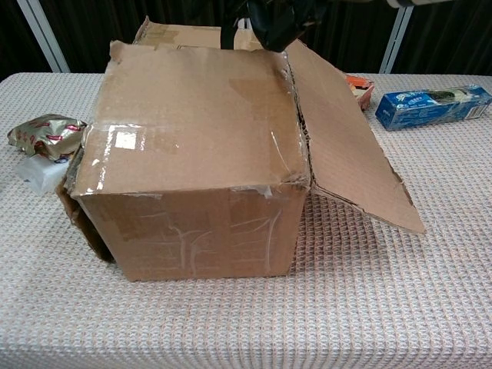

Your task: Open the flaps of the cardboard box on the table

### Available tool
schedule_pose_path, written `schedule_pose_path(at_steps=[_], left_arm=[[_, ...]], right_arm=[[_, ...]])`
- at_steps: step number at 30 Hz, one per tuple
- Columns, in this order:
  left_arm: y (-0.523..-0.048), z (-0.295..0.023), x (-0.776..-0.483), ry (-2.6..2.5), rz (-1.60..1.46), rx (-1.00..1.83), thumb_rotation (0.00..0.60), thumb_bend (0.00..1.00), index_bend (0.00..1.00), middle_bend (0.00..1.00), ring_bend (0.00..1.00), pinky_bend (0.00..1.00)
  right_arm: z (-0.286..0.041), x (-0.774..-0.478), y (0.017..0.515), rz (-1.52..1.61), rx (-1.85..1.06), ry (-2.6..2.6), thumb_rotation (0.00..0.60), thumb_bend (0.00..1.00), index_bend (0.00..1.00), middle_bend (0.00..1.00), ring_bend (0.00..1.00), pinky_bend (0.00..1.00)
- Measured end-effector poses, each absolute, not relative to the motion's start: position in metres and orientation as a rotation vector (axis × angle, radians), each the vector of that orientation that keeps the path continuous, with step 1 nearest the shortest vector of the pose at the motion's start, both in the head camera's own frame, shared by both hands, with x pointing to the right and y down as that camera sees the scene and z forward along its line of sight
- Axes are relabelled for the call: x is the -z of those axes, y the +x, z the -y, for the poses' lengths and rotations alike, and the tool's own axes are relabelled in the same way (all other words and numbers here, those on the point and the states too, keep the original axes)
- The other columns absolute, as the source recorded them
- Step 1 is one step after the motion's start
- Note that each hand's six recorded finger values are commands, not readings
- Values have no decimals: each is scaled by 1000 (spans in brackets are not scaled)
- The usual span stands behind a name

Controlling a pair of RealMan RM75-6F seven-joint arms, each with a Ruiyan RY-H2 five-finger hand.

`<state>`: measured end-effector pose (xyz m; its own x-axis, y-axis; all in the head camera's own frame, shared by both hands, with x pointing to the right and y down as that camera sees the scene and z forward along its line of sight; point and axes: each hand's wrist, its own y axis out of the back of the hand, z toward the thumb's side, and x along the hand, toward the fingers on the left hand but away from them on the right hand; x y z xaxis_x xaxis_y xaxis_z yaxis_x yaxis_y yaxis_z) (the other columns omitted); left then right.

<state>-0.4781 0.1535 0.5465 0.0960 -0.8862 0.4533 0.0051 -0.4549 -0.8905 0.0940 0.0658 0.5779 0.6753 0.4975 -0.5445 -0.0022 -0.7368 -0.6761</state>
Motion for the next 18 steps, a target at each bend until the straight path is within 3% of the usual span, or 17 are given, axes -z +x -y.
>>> schedule_pose_path(at_steps=[18], left_arm=[[-467,-151,-546,-1605,-868,1452,458,50,193,274,164,237]], right_arm=[[-98,-509,102,422,-756,-2590,600,1000,80,422,10,0]])
